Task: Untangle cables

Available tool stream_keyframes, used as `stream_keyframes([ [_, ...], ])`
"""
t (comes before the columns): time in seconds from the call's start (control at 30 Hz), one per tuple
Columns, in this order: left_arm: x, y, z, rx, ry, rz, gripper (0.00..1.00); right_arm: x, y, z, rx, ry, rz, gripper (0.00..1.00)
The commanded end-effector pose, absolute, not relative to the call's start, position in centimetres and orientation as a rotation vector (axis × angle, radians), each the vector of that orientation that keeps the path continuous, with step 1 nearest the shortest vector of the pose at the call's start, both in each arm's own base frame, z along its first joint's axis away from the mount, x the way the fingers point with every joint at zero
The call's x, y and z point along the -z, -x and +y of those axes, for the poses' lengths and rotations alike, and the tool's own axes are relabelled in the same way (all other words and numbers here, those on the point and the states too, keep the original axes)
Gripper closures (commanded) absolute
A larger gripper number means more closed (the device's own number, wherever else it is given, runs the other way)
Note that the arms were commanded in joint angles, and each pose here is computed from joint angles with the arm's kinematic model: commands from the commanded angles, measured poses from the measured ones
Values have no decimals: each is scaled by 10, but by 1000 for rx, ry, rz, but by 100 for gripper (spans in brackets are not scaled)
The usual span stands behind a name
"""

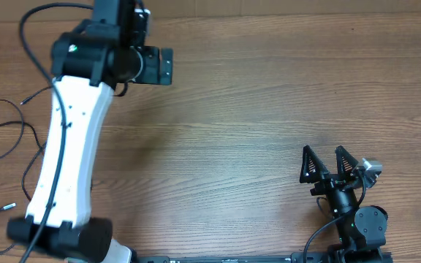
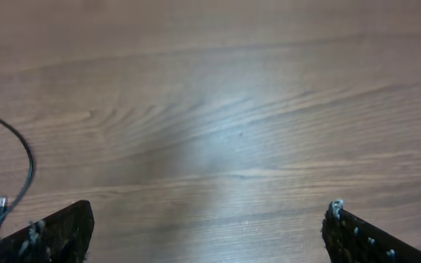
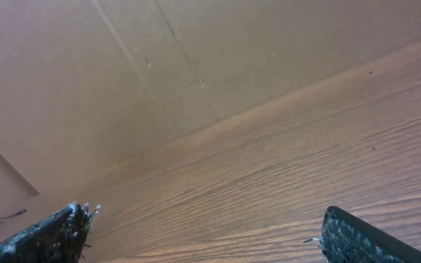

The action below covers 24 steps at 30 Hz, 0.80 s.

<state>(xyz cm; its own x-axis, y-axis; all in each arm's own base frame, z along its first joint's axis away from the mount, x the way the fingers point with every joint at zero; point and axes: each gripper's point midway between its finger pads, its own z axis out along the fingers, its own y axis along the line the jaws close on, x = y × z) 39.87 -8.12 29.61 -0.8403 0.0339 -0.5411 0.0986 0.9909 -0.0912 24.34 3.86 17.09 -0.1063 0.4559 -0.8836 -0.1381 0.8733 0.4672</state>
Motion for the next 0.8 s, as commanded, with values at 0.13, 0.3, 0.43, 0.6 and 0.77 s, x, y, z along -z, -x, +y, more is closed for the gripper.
stream_keyframes([
  [0.13,-361,-336,-80,261,-106,2246,0,-170,-243,40,-519,-246,1597,0],
  [0.3,-335,-316,-75,304,-50,2124,0,-170,-243,40,-519,-246,1597,0],
  [0.43,-300,-305,-63,356,142,2018,0,-170,-243,40,-519,-246,1597,0],
  [0.6,-220,-285,-67,442,161,2004,0,-170,-243,40,-519,-246,1597,0],
  [0.77,-161,-260,-100,647,43,2148,0,-170,-243,40,-519,-246,1597,0],
])
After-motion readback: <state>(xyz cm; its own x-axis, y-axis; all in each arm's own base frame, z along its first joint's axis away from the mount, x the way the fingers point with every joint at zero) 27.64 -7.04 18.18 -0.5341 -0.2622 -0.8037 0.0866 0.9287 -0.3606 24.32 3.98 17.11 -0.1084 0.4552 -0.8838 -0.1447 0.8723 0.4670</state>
